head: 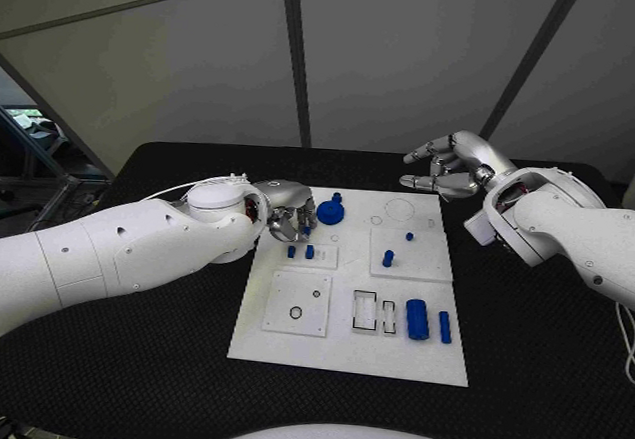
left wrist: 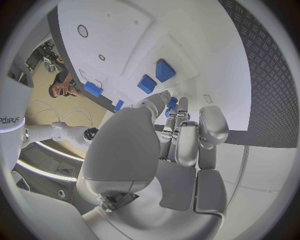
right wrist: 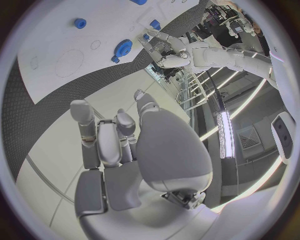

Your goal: Assemble the parts on the task board

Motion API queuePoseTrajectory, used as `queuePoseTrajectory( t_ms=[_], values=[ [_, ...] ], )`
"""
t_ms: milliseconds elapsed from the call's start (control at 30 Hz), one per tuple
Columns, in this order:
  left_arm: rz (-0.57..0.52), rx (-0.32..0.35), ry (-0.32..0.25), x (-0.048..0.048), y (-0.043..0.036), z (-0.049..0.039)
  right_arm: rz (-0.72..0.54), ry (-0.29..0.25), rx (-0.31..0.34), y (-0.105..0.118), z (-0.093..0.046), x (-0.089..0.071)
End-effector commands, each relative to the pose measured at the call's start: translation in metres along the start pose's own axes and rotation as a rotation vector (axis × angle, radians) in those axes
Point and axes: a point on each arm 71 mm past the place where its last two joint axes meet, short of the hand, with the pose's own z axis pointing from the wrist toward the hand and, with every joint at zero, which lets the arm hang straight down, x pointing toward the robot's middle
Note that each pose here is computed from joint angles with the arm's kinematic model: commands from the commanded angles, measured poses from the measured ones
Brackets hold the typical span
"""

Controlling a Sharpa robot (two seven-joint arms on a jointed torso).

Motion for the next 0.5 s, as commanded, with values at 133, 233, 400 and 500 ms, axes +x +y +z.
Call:
queuePoseTrajectory(
  t_ms=[133, 233, 400, 500],
  values=[
    [-0.001, -0.002, -0.006, -0.001, -0.0005, -0.0011, -0.003, 0.0, -0.01, 0.001, 0.0, -0.001],
    [-0.003, -0.003, -0.017, -0.0018, 0.0002, -0.002, -0.003, -0.002, -0.009, 0.0, 0.0, -0.001],
    [-0.025, 0.016, -0.08, -0.0071, 0.0028, -0.0051, -0.006, -0.005, -0.002, -0.002, 0.0, -0.003],
    [-0.051, 0.035, -0.135, -0.0129, 0.0044, -0.008, -0.008, -0.007, 0.005, -0.005, -0.001, -0.005]
  ],
)
